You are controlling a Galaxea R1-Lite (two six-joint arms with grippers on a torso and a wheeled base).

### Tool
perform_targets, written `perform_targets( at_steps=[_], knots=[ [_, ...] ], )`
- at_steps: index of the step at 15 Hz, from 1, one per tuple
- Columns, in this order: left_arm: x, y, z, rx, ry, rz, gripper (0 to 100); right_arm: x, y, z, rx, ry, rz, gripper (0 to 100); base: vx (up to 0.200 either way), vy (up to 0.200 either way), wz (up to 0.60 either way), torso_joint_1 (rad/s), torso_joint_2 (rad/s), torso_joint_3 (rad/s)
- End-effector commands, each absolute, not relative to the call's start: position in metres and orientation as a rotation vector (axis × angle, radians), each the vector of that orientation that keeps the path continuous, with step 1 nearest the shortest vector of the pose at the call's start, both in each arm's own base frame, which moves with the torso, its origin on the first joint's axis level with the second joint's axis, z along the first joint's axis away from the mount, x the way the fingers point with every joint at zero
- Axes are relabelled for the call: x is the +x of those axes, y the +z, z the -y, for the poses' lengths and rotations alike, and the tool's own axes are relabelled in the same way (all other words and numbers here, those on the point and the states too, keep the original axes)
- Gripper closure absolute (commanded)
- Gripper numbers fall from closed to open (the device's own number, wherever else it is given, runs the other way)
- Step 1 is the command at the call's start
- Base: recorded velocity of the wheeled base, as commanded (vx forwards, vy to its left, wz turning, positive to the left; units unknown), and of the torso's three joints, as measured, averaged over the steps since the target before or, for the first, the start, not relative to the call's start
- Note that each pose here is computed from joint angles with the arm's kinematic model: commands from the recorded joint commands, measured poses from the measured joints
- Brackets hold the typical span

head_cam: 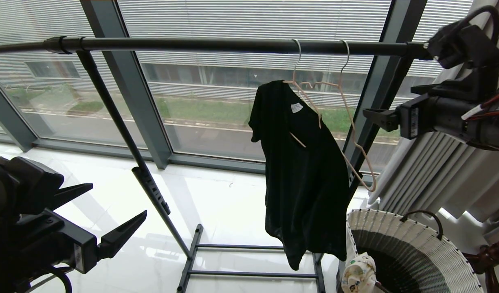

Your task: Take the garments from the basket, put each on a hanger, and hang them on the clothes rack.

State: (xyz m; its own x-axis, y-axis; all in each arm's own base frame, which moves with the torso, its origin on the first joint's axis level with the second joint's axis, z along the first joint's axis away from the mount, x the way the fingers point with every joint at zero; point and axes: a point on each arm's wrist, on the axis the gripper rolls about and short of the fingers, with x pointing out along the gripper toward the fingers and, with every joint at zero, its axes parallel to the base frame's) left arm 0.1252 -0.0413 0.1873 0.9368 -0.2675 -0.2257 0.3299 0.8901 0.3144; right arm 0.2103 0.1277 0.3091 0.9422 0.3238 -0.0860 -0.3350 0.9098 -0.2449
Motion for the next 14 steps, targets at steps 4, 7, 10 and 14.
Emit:
perform_targets(
  at_steps=[4, 7, 10, 14],
  knots=[
    [0.124, 0.189, 0.041, 0.355, -0.310, -0.167, 0, 0.173, 0.303, -0.047, -0.350, 0.062, -0.150, 0, -0.200, 0.000, 0.00, -0.004, 0.00, 0.001],
    [0.123, 0.190, 0.040, 0.353, -0.309, -0.160, 0, 0.165, 0.292, -0.031, -0.379, -0.009, -0.184, 0, -0.133, 0.000, 0.00, 0.002, 0.01, 0.003],
    [0.121, 0.191, 0.040, 0.350, -0.306, -0.151, 0, 0.152, 0.279, -0.028, -0.380, -0.011, -0.190, 0, 0.000, 0.000, 0.00, 0.000, 0.00, 0.000],
    [0.118, 0.193, 0.038, 0.347, -0.295, -0.139, 0, 0.142, 0.267, -0.025, -0.383, -0.012, -0.204, 0, 0.000, 0.000, 0.00, 0.000, 0.00, 0.000]
  ],
)
